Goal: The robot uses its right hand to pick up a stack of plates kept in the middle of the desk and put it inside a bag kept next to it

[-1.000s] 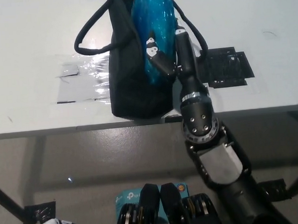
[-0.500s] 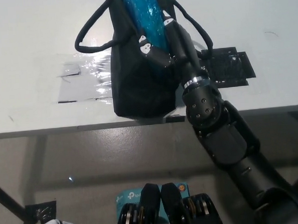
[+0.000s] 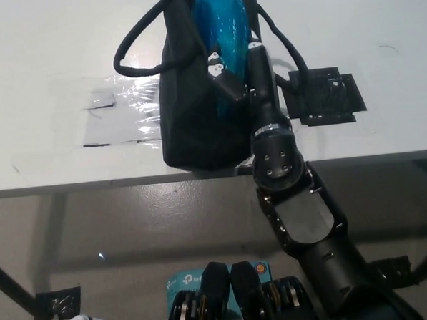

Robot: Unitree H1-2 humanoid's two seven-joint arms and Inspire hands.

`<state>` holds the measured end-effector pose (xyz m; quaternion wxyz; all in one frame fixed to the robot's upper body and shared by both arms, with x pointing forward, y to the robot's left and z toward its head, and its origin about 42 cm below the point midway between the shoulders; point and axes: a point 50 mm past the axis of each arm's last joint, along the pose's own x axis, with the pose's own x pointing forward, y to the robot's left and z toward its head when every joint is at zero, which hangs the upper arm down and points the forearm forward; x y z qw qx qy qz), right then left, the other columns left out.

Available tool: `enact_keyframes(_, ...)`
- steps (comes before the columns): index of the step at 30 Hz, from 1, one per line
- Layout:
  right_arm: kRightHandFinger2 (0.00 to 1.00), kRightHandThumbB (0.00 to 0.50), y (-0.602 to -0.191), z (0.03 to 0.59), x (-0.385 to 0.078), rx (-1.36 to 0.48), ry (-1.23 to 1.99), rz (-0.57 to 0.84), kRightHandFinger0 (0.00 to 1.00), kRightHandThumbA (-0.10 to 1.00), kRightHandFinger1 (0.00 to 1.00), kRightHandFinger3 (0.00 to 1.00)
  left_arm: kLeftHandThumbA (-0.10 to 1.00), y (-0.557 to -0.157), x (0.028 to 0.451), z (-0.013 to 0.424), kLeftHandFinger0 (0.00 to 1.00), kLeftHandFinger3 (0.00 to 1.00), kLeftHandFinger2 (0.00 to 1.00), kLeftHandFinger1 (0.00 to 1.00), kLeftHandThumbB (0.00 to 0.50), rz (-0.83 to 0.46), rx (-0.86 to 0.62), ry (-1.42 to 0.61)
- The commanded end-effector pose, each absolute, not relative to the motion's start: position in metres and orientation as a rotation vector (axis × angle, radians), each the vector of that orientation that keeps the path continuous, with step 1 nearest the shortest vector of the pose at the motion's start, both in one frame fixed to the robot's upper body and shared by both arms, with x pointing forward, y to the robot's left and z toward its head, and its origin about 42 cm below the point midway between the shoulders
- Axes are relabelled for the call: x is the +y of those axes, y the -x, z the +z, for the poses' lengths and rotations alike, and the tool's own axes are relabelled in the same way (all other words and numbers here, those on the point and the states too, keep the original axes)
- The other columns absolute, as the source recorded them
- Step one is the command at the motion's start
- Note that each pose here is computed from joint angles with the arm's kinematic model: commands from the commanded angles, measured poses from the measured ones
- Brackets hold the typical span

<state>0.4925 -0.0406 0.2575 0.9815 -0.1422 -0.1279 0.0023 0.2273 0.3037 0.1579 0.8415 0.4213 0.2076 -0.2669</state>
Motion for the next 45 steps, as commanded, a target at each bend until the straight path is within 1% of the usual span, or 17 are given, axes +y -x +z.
enact_keyframes(1, 1.0, 0.5, -0.491, 0.269, -0.038, -0.191, 0.561, -0.017, 1.0, 0.93, 1.0, 1.0, 0.39, -0.222, 0.302, 0.162, 0.79, 0.99, 0.85, 0.78, 0.0, -0.56, 0.432, -0.938)
enact_keyframes(4, 1.0, 0.5, -0.491, 0.278, -0.04, -0.236, 0.645, -0.059, 1.0, 0.89, 1.0, 1.0, 0.47, -0.222, 0.303, 0.16, 0.84, 1.0, 0.91, 0.83, 0.0, -0.57, 0.452, -0.926)
enact_keyframes(6, 1.0, 0.5, -0.49, 0.285, -0.043, -0.261, 0.667, -0.067, 1.0, 0.87, 1.0, 1.0, 0.4, -0.222, 0.302, 0.159, 0.82, 1.0, 0.91, 0.82, 0.0, -0.578, 0.445, -0.9)
enact_keyframes(16, 1.0, 0.5, -0.487, 0.331, -0.049, -0.435, 0.888, -0.1, 1.0, 0.96, 1.0, 1.0, 0.41, -0.223, 0.305, 0.154, 0.77, 1.0, 0.88, 0.77, 0.0, -0.564, 0.463, -0.897)
enact_keyframes(18, 1.0, 0.5, -0.486, 0.351, -0.054, -0.483, 0.876, -0.089, 1.0, 0.96, 1.0, 1.0, 0.32, -0.223, 0.305, 0.153, 0.73, 0.94, 0.84, 0.74, 0.0, -0.552, 0.455, -0.889)
enact_keyframes(19, 1.0, 0.5, -0.486, 0.36, -0.055, -0.511, 0.893, -0.107, 1.0, 1.0, 1.0, 1.0, 0.31, -0.222, 0.306, 0.153, 0.73, 0.95, 0.85, 0.75, 0.0, -0.547, 0.455, -0.888)
enact_keyframes(23, 1.0, 0.5, -0.49, 0.393, -0.064, -0.561, 0.961, -0.16, 1.0, 1.0, 1.0, 1.0, 0.31, -0.222, 0.306, 0.152, 0.77, 0.96, 0.86, 0.76, 0.0, -0.538, 0.462, -0.879)
enact_keyframes(24, 1.0, 0.438, -0.491, 0.406, -0.067, -0.588, 0.93, -0.148, 1.0, 0.96, 1.0, 1.0, 0.29, -0.222, 0.308, 0.151, 0.78, 0.97, 0.87, 0.77, 0.0, -0.535, 0.469, -0.872)
enact_keyframes(27, 1.0, 0.366, -0.49, 0.426, -0.076, -0.612, 0.879, -0.142, 1.0, 0.8, 1.0, 1.0, 0.29, -0.221, 0.307, 0.151, 0.78, 0.98, 0.87, 0.77, 0.0, -0.533, 0.471, -0.865)
enact_keyframes(28, 1.0, 0.365, -0.49, 0.429, -0.077, -0.618, 0.868, -0.142, 1.0, 0.8, 1.0, 1.0, 0.29, -0.221, 0.307, 0.15, 0.78, 0.98, 0.87, 0.77, 0.0, -0.532, 0.472, -0.864)
enact_keyframes(29, 1.0, 0.316, -0.482, 0.443, -0.09, -0.627, 0.791, -0.127, 1.0, 0.74, 1.0, 1.0, 0.27, -0.221, 0.307, 0.151, 0.78, 0.98, 0.87, 0.76, 0.0, -0.54, 0.468, -0.869)
enact_keyframes(32, 1.0, 0.256, -0.454, 0.442, -0.114, -0.618, 0.71, -0.071, 1.0, 0.66, 1.0, 1.0, 0.29, -0.217, 0.309, 0.148, 0.78, 0.97, 0.85, 0.76, 0.0, -0.535, 0.481, -0.864)
enact_keyframes(37, 1.0, 0.228, -0.406, 0.41, -0.147, -0.641, 0.619, -0.017, 1.0, 0.61, 1.0, 1.0, 0.33, -0.218, 0.311, 0.148, 0.78, 1.0, 0.88, 0.78, 0.0, -0.533, 0.488, -0.864)
enact_keyframes(38, 1.0, 0.221, -0.381, 0.386, -0.164, -0.635, 0.589, -0.009, 1.0, 0.59, 1.0, 1.0, 0.34, -0.218, 0.311, 0.148, 0.78, 1.0, 0.88, 0.78, 0.0, -0.528, 0.485, -0.856)
enact_keyframes(40, 1.0, 0.22, -0.377, 0.382, -0.167, -0.633, 0.581, -0.006, 1.0, 0.58, 1.0, 1.0, 0.33, -0.218, 0.311, 0.148, 0.78, 1.0, 0.88, 0.77, 0.0, -0.526, 0.485, -0.854)
enact_keyframes(42, 1.0, 0.202, -0.337, 0.328, -0.199, -0.582, 0.532, 0.025, 1.0, 0.58, 1.0, 1.0, 0.31, -0.22, 0.312, 0.148, 0.77, 0.98, 0.86, 0.76, 0.0, -0.514, 0.479, -0.855)
enact_keyframes(45, 1.0, 0.209, -0.315, 0.298, -0.212, -0.549, 0.531, 0.032, 1.0, 0.6, 1.0, 1.0, 0.32, -0.219, 0.315, 0.151, 0.77, 0.98, 0.86, 0.77, 0.0, -0.508, 0.476, -0.862)
